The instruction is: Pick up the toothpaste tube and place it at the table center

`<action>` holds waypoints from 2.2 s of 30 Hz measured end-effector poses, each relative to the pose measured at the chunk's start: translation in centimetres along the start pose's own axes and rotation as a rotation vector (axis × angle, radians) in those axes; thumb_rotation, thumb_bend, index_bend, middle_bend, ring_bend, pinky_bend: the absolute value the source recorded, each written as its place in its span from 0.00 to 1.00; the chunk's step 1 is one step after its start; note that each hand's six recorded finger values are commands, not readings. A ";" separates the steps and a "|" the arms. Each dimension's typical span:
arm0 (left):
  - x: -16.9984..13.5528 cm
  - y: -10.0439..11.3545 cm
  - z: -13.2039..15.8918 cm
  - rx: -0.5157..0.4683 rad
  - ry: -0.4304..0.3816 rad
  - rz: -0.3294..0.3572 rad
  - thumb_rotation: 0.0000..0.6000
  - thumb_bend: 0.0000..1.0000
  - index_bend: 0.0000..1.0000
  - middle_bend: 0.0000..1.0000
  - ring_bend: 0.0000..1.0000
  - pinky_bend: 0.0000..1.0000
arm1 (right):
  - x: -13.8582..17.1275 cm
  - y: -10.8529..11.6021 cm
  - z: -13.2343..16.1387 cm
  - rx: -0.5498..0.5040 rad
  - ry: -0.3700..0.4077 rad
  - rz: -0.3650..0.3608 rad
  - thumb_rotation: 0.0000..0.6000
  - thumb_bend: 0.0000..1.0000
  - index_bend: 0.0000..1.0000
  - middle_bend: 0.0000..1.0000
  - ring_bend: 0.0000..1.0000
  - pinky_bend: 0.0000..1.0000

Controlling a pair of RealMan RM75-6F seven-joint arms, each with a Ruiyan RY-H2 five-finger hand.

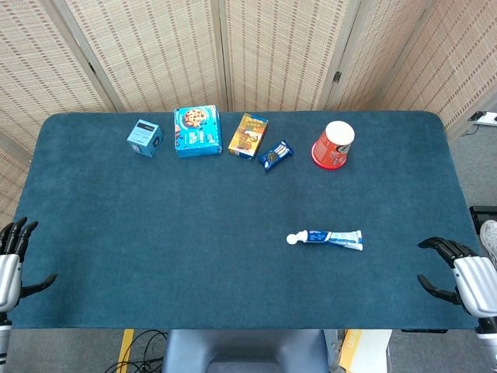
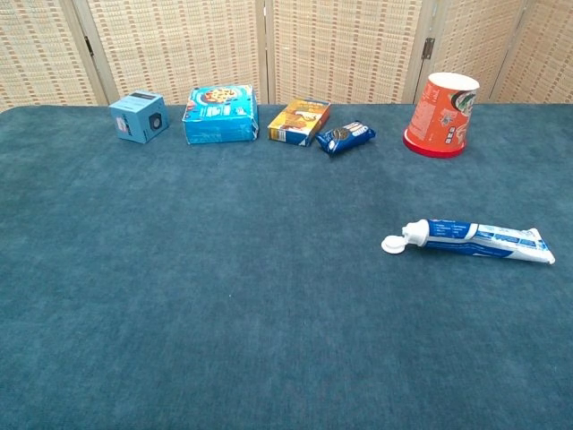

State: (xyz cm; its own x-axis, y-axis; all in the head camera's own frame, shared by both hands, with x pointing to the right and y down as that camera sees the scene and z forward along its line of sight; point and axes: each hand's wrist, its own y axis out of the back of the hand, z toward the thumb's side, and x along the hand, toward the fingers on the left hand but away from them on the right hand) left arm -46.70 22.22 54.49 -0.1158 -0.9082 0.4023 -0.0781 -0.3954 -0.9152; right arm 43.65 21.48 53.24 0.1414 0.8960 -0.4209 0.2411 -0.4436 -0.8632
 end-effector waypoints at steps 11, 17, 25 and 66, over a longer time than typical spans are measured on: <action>-0.1 -0.1 0.0 -0.006 -0.007 -0.008 1.00 0.06 0.13 0.09 0.07 0.14 | -2.9 -1.6 2.1 0.030 0.043 0.060 1.00 0.26 0.25 0.32 0.31 0.37; -0.2 -0.2 0.0 -0.007 -0.003 -0.013 1.00 0.06 0.13 0.08 0.07 0.14 | -6.3 -3.6 3.4 0.043 0.060 0.148 1.00 0.23 0.23 0.30 0.30 0.37; -0.3 -0.1 -0.2 -0.006 0.002 -0.010 1.00 0.06 0.13 0.09 0.07 0.14 | -11.4 -6.8 5.7 0.054 0.088 0.242 1.00 0.23 0.23 0.30 0.29 0.37; -0.7 -0.7 -1.5 -0.011 0.033 -0.025 1.00 0.06 0.14 0.09 0.07 0.14 | -18.1 -18.1 9.7 0.217 0.096 0.422 1.00 0.38 0.37 0.44 0.31 0.38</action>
State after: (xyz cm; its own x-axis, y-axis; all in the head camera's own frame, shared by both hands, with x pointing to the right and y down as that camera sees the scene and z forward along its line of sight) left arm -48.05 23.37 54.89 -0.1460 -0.8930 0.4258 -0.0917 -0.4163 -0.9046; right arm 27.43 13.47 73.80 0.2744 0.6280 -0.7282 -0.0607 -0.7445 -0.6649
